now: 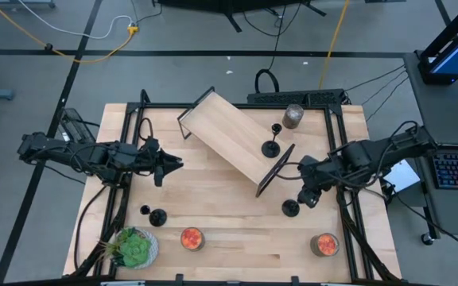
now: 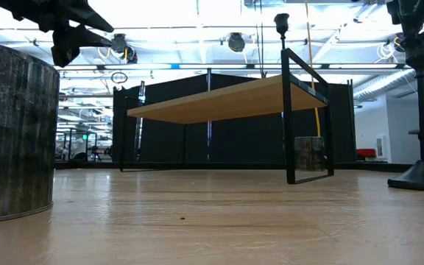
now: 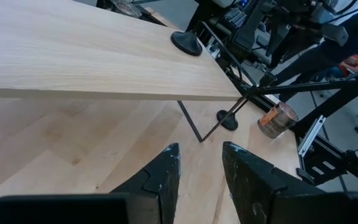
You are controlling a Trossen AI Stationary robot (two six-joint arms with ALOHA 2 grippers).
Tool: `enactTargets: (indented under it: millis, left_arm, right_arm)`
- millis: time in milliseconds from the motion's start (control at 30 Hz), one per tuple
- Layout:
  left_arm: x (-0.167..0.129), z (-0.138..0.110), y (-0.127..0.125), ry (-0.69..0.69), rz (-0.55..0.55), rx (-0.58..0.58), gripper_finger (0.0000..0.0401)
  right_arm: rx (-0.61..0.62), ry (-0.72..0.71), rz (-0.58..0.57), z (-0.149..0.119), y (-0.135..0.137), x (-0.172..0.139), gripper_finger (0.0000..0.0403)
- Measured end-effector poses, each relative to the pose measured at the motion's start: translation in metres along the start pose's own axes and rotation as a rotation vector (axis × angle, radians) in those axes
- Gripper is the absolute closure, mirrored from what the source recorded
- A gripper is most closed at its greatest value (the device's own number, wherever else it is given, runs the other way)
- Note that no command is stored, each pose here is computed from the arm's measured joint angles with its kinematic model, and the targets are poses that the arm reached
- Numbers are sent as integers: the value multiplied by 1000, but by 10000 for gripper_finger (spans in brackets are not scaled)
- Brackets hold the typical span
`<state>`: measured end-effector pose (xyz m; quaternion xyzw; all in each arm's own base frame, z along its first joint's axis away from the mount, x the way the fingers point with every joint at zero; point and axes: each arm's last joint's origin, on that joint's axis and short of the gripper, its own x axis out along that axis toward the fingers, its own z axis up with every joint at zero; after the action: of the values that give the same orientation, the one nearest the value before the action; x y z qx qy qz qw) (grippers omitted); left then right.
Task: Pick & Place candle stick holders
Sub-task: Put the right black candle holder on the shelf
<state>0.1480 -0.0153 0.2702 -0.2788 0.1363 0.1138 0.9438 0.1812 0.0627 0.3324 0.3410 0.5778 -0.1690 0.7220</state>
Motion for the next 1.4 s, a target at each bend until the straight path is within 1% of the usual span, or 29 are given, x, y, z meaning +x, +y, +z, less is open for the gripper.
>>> enactTargets:
  millis: [267,367,500,767,1033,1400]
  left_arm:
    - [0,0,0,2,1,1,274]
    - [0,0,0,2,2,13,274]
    - [0,0,0,2,2,17,274]
    - [0,0,0,3,1,19,274]
    - [0,0,0,3,1,19,274]
    - [0,0,0,3,1,19,274]
  right_arm:
    - [-20,23,-45,-2,8,11,232]
    - [-30,0,-86,-2,9,14,232]
    - [-29,0,-101,-2,10,17,232]
    - [1,27,-148,-4,4,36,232]
    - [-1,33,-158,-6,-1,52,232]
    - [20,28,-145,-5,0,55,232]
